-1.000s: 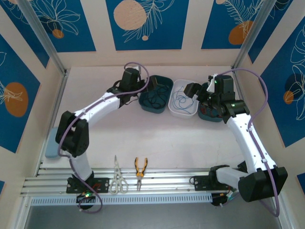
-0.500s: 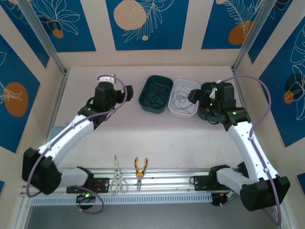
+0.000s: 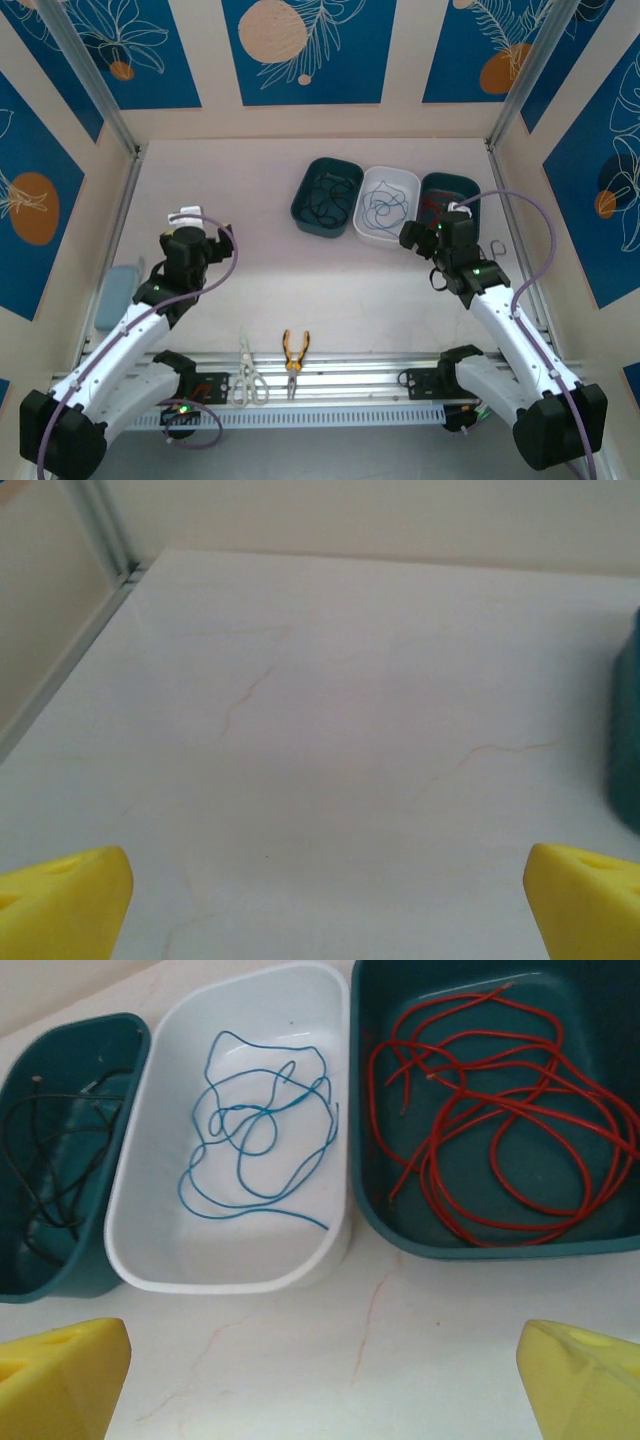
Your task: Untangle the cables
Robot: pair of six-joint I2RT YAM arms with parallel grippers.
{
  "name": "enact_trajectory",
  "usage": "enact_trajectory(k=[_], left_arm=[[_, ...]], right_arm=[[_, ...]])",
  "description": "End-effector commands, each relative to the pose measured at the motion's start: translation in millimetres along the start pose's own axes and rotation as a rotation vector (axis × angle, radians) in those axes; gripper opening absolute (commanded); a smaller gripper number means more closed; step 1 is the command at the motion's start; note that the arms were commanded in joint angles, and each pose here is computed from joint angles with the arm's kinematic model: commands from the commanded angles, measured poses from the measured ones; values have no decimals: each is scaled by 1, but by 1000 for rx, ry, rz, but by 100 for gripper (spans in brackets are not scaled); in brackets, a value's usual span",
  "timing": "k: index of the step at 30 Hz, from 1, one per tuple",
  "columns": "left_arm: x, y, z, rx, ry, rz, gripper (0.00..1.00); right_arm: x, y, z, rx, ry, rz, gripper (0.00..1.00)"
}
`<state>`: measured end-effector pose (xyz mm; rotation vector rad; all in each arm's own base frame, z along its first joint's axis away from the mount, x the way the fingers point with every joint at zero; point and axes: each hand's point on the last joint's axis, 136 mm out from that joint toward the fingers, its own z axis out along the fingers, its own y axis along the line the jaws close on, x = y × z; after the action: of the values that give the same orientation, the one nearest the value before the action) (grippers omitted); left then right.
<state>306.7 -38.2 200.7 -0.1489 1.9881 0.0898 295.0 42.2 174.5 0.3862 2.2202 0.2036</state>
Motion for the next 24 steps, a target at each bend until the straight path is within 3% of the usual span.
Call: enact_trajectory(k=[1,10,24], left_arm=[[8,22,0,-82,-17,19,100],[34,49,11,-162,-1,-6,100],[26,46,31,-111,-201,50,100]], right_arm=[[-14,-1,1,11,-112,-47,99],[1,-7,12,5,-202,-138,99],[2,-8,17,-8,-329,-289,99]])
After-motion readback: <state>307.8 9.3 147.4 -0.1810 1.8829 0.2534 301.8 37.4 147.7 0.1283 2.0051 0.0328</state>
